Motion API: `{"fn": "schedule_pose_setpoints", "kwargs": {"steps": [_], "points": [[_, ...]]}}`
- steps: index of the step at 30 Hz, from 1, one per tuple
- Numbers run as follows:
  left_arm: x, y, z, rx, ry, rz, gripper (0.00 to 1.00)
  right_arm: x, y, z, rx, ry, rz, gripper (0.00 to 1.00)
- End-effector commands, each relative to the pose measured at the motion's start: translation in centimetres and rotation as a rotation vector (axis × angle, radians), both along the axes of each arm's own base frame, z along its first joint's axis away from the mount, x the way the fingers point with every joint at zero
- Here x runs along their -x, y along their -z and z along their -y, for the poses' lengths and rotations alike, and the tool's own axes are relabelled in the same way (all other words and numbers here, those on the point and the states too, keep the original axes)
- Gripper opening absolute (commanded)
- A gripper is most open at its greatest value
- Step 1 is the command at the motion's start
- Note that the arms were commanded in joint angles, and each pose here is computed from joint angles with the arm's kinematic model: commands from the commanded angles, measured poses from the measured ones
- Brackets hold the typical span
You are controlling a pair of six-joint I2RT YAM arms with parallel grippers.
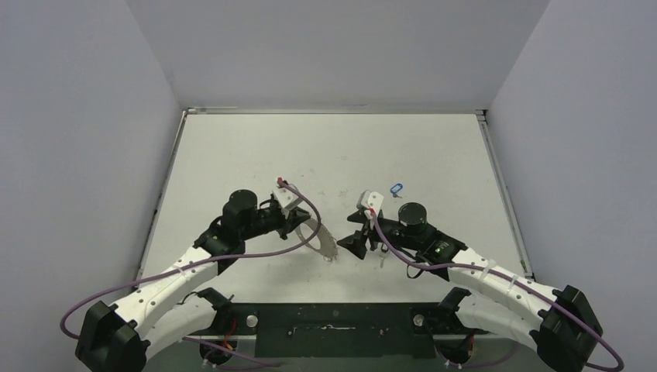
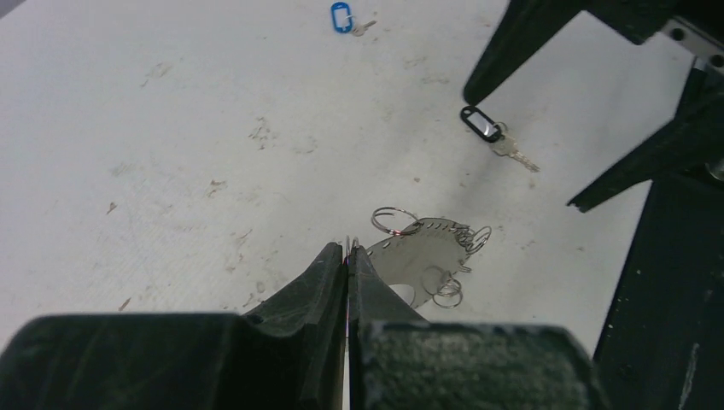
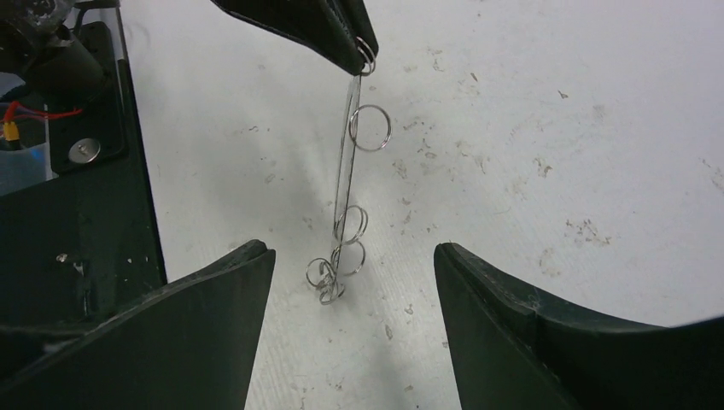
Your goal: Put the keys on the keyring
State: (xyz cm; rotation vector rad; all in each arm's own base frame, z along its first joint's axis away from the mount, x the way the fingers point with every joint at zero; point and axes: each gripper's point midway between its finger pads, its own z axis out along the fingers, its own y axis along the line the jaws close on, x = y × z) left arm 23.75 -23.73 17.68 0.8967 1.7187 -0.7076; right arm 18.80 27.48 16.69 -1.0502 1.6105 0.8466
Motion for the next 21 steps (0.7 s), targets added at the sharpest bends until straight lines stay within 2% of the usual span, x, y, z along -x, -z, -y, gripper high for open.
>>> {"fn": "schedule_pose_setpoints", "kwargs": {"steps": [1, 10, 21], "points": [[2.4, -2.8, 1.5, 0.098, 0.153, 0.109, 0.00, -0.1, -4.4, -2.2, -0.101, -0.114, 0.110, 0.69], [4.4, -2.2, 3.3, 0.106, 0.278, 0.091, 0.00, -0.1, -5.9, -3.5, -0.152, -0.172, 0.145, 0.67], [7.3, -4.1, 4.7, 0.143, 0.421, 0.174, 0.00, 0.6, -6.2, -4.0, -0.111, -0.296, 0.271, 0.59]]}}
